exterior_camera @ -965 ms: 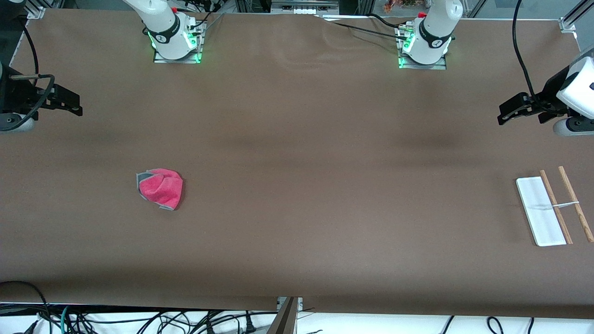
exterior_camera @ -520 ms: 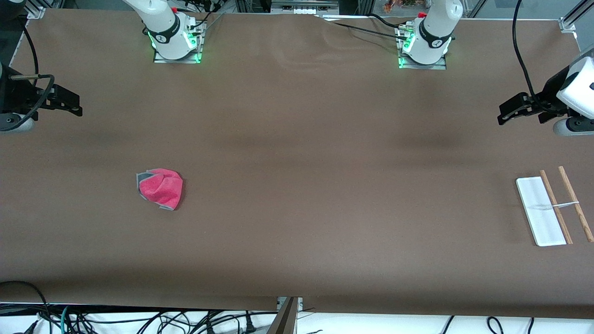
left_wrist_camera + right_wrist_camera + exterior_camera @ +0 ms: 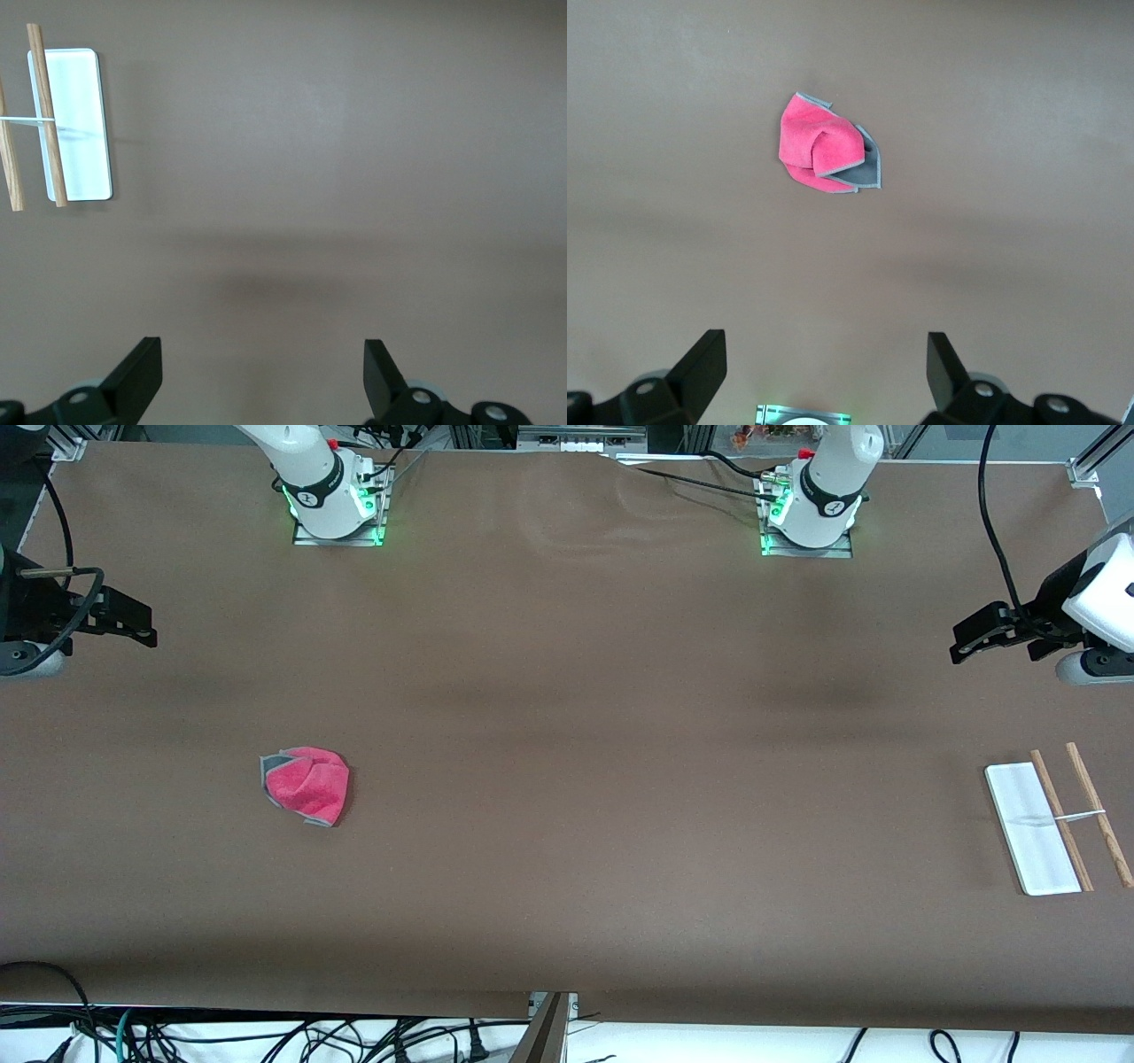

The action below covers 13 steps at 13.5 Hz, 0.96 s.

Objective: Pass towel and hang on rack

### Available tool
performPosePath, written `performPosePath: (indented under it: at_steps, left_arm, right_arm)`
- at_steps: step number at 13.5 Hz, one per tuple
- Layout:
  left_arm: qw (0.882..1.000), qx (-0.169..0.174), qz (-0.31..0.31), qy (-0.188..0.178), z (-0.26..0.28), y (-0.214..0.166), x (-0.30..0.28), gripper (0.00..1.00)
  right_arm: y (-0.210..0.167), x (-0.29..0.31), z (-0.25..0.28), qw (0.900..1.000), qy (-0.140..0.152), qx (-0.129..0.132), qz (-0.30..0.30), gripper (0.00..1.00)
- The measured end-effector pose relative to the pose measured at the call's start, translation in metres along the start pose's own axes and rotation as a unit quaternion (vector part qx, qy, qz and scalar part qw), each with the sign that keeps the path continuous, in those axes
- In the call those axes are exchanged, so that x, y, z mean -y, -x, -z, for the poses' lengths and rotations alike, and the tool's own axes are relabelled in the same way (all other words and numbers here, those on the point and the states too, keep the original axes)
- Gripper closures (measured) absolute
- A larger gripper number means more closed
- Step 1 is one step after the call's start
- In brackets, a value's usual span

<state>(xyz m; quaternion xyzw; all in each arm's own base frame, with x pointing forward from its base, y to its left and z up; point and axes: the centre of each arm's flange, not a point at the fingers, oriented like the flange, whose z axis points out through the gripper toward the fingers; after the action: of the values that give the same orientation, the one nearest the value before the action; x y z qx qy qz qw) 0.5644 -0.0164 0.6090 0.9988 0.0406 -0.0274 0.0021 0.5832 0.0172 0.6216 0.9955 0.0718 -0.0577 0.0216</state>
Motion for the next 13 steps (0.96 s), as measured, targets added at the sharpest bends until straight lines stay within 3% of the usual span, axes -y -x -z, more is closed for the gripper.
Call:
performPosePath:
  at_steps: [7,13]
  left_arm:
    - [1.000,0.000,0.000,0.000,0.000,0.000,-0.001,0.00]
    - [1.000,0.000,0.000,0.000,0.000,0.000,0.000,0.00]
  right_arm:
    - [-0.003,-0.001,-0.002,1.000,0.000,-0.002,-0.001,0.00]
    - [-0.050,-0.005,-0.056,1.000,0.005,-0.002,-0.002,0.00]
